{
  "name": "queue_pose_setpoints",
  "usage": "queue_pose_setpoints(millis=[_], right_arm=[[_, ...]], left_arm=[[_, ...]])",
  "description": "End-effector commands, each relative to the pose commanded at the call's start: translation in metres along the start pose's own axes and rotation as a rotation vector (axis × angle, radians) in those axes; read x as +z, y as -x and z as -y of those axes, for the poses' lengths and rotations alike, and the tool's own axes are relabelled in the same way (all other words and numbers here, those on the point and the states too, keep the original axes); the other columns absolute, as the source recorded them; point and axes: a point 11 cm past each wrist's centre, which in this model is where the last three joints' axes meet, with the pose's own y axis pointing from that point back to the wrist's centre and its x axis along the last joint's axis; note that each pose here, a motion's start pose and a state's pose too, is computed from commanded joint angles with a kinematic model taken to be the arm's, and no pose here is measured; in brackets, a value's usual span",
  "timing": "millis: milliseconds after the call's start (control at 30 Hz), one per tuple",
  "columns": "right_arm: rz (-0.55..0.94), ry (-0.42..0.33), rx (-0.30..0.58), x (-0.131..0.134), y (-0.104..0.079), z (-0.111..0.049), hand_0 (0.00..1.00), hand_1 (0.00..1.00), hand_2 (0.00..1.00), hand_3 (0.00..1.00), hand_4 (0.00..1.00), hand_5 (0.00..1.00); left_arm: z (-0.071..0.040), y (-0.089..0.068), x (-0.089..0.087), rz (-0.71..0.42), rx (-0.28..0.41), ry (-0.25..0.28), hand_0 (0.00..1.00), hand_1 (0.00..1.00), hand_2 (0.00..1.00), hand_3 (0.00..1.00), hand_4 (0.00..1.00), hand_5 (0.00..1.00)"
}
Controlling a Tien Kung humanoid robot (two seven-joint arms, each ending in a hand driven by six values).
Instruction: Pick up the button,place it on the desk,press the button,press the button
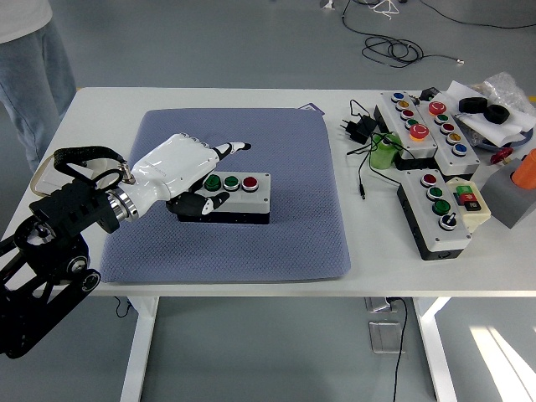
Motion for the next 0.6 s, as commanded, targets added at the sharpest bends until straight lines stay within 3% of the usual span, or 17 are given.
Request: queue_pose_setpoints(millis=[300, 600], right_arm=[[0.007, 0.001, 0.005, 0.0, -0.002, 0.0, 0.787, 0.797, 0.817, 0.751, 0.412, 0.479], [0.017, -0.001, 0.009, -0.002, -0.004, 0.0, 0.787, 0.797, 0.817, 0.751, 0.412, 0.479]], left_arm=[[0.004, 0.018, 0.004, 0.005, -0.082, -0.007, 0.064, 0.002, 0.053, 0.918, 0.545, 0.002], [0.013, 0.026, -0.009, 0.034, -0.181, -0.064, 0.07, 0.002, 0.054, 0.916, 0.559, 0.002]])
